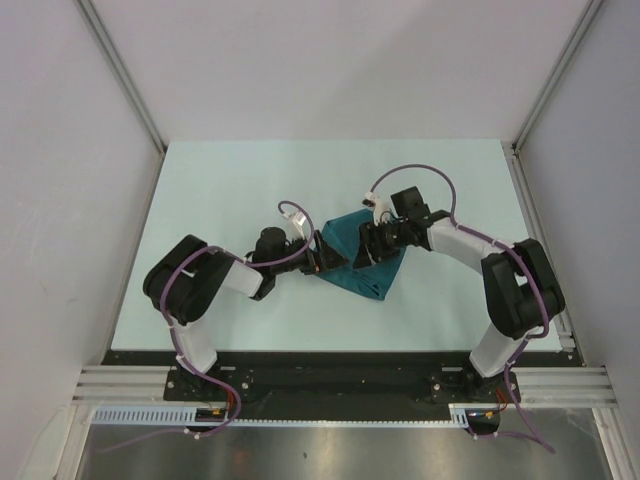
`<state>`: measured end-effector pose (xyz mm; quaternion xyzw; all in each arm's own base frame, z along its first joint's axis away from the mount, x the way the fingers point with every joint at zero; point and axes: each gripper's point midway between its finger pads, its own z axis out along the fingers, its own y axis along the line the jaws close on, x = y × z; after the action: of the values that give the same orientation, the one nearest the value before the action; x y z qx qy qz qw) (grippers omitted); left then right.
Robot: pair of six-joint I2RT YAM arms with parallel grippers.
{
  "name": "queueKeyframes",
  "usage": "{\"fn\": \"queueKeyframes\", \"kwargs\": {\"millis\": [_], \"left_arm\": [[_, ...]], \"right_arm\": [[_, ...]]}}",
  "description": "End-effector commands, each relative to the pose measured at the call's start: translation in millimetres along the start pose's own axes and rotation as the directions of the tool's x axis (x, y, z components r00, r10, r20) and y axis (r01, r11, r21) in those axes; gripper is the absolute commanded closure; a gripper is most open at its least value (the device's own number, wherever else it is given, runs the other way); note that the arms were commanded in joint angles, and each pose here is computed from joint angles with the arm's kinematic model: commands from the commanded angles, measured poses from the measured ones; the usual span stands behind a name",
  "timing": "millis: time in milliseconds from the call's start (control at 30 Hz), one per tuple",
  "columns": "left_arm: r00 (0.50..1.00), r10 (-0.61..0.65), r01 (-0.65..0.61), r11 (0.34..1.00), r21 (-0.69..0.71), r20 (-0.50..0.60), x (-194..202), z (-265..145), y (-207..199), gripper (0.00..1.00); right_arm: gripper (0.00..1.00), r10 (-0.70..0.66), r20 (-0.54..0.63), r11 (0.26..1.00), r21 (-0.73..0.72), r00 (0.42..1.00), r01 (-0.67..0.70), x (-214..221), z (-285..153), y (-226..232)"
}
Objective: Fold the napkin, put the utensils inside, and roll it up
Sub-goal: Roll the napkin with the utensil
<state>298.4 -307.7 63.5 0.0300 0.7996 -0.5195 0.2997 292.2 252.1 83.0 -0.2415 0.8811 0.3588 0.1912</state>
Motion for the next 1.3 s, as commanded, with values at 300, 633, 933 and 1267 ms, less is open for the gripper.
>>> {"fn": "queueKeyframes", "kwargs": {"millis": [300, 633, 933, 1267], "left_arm": [[0.999, 0.041, -0.042, 0.999, 0.023, 0.035, -13.6, 6.3, -4.5, 0.09], [0.999, 0.038, -0.038, 0.999, 0.02, 0.038, -15.6, 7.7, -3.8, 0.1], [0.998, 0.033, -0.034, 0.999, 0.016, 0.045, -17.2, 6.1, -3.8, 0.1], [0.999, 0.03, -0.03, 1.0, 0.01, 0.045, -17.2, 5.9, -2.2, 0.1]], "right_arm": [[0.31, -0.209, 0.07, 0.975, 0.097, 0.975, 0.202, -11.3, 37.6, -15.2], [0.32, -0.24, 0.003, 0.967, 0.087, 0.971, 0.239, 6.8, 55.4, -7.6], [0.32, -0.282, -0.046, 0.948, 0.143, 0.958, 0.285, 31.3, 58.4, 5.2], [0.32, -0.293, -0.057, 0.941, 0.16, 0.954, 0.298, 38.8, 57.4, 14.0]]}}
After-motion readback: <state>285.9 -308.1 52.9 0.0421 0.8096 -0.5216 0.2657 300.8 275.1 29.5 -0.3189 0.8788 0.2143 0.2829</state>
